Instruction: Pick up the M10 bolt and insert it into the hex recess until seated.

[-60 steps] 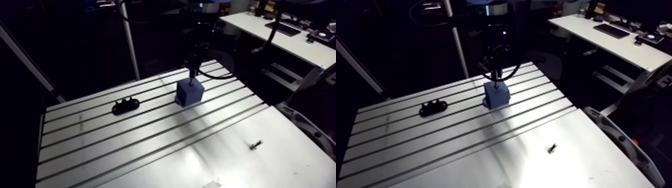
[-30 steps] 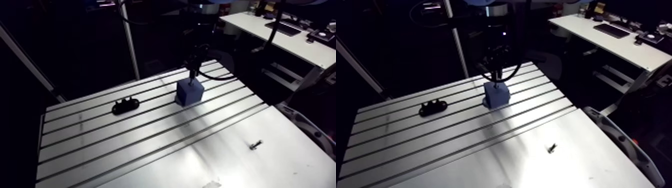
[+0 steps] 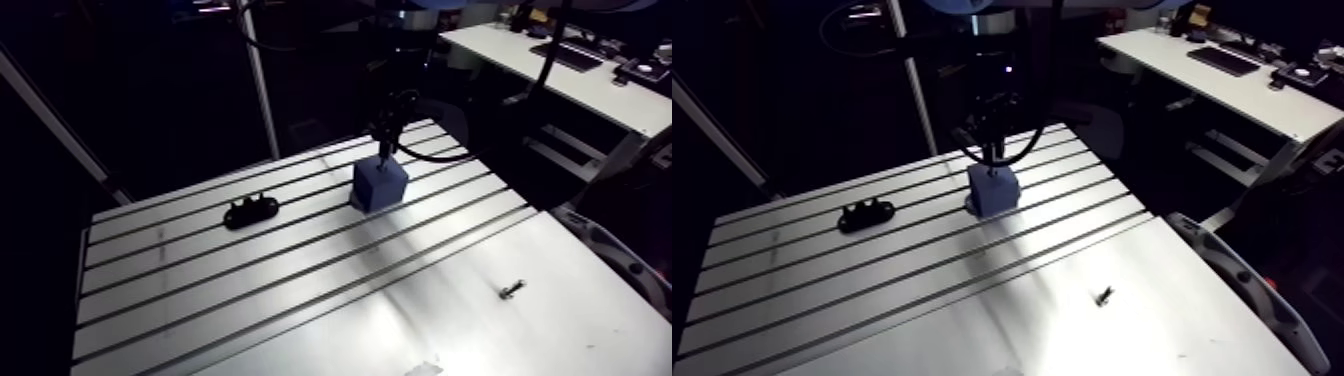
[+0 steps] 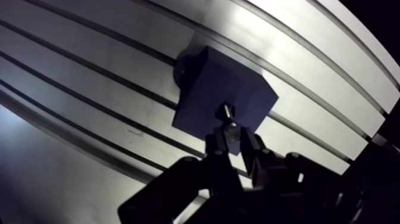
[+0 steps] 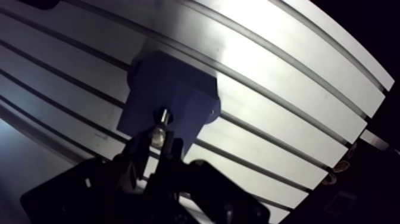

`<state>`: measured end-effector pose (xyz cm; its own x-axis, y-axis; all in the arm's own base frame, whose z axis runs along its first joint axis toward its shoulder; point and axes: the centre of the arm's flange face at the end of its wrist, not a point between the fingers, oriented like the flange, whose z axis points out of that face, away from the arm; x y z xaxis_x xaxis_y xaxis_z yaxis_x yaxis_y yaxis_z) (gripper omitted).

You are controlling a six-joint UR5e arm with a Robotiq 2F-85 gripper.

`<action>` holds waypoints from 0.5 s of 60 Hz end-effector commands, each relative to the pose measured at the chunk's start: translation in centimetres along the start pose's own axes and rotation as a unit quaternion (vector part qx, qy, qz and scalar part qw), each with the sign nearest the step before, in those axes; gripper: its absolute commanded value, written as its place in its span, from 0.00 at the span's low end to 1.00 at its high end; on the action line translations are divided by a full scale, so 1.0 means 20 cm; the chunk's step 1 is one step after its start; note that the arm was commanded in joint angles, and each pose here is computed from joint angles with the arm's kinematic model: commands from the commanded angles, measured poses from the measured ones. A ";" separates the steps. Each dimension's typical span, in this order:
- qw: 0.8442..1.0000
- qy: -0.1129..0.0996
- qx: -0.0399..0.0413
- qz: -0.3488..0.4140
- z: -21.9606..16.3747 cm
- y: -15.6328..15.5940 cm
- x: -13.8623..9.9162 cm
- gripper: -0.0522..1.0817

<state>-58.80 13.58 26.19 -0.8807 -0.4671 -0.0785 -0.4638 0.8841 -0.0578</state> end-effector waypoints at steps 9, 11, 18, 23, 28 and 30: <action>1.000 0.000 0.001 0.000 0.01 0.00 0.00 0.81; 1.000 -0.001 0.002 0.000 0.02 0.00 0.01 0.81; 1.000 -0.002 0.003 -0.001 0.03 0.00 0.01 0.81; 1.000 -0.002 0.004 -0.002 0.03 0.00 0.01 0.81; 1.000 -0.004 0.005 -0.002 0.04 -0.01 0.01 0.81; 1.000 -0.004 0.005 -0.003 0.04 -0.01 0.00 0.79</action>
<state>-58.87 13.48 25.65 -0.8792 -0.4693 -0.0819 -0.4653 0.8828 -0.0639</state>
